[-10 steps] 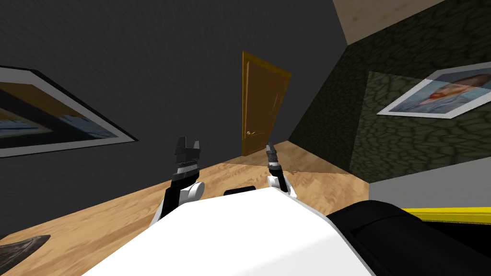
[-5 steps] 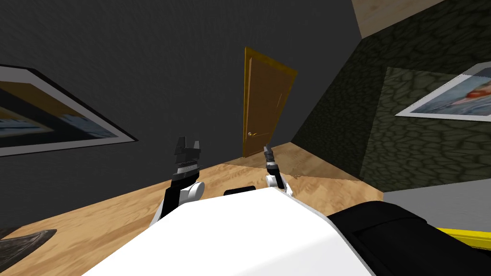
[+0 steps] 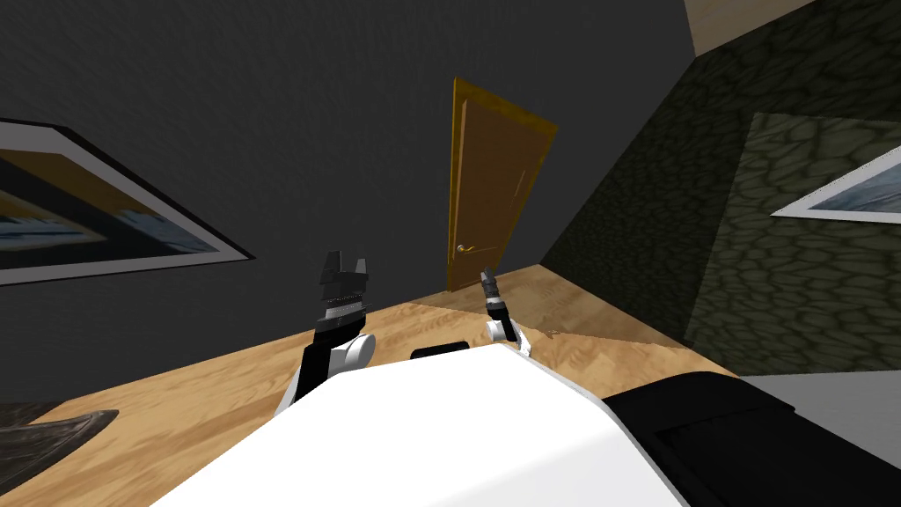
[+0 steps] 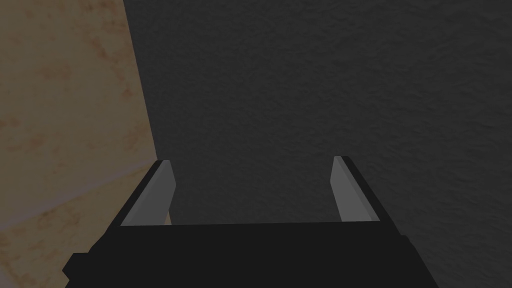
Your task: Pull the door open
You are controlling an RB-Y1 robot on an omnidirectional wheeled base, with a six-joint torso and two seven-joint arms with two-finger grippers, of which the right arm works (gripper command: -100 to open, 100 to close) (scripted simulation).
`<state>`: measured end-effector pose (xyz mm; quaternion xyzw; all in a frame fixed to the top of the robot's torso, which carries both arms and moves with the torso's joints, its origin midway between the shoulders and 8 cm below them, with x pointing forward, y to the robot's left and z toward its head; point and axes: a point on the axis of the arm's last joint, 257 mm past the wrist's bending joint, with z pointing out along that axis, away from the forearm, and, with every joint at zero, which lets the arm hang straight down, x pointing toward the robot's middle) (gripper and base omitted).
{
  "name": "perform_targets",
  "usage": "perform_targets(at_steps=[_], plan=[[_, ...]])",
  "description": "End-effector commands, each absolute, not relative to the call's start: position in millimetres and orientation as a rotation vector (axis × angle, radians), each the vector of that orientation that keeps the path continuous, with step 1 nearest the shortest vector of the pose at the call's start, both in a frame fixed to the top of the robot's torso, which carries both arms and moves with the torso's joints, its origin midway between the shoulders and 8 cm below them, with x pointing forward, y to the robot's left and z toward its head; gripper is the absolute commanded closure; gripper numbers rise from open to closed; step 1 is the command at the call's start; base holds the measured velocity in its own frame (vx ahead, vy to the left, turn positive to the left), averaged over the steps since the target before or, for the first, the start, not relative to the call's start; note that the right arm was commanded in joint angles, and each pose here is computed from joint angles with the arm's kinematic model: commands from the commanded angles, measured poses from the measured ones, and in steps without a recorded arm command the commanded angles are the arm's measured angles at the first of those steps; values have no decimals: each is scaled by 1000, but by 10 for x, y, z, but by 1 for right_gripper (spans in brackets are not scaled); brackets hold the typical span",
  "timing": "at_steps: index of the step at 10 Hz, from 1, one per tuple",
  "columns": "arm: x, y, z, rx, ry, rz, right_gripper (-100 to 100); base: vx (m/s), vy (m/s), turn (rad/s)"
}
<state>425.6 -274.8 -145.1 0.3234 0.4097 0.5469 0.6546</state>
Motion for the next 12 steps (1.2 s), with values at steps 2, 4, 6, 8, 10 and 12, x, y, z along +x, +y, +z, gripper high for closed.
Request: perform_targets(at_steps=[2, 4, 6, 8, 10, 12], plan=[[4353, -2758, -1664, 771, 964, 1251, -100, 97, -38, 68], [4429, -2769, -1817, 796, 988, 1258, -100, 89, -40, 78], [4502, -2793, -2002, 827, 1017, 1260, -100, 91, -56, 80], [4568, -2820, -2166, 855, 1043, 1260, -100, 97, -53, 69], [4629, -2854, -2325, 883, 1068, 1259, -100, 84, -53, 79], [4686, -2891, -2460, 907, 1089, 1256, -100, 96, -39, 67]])
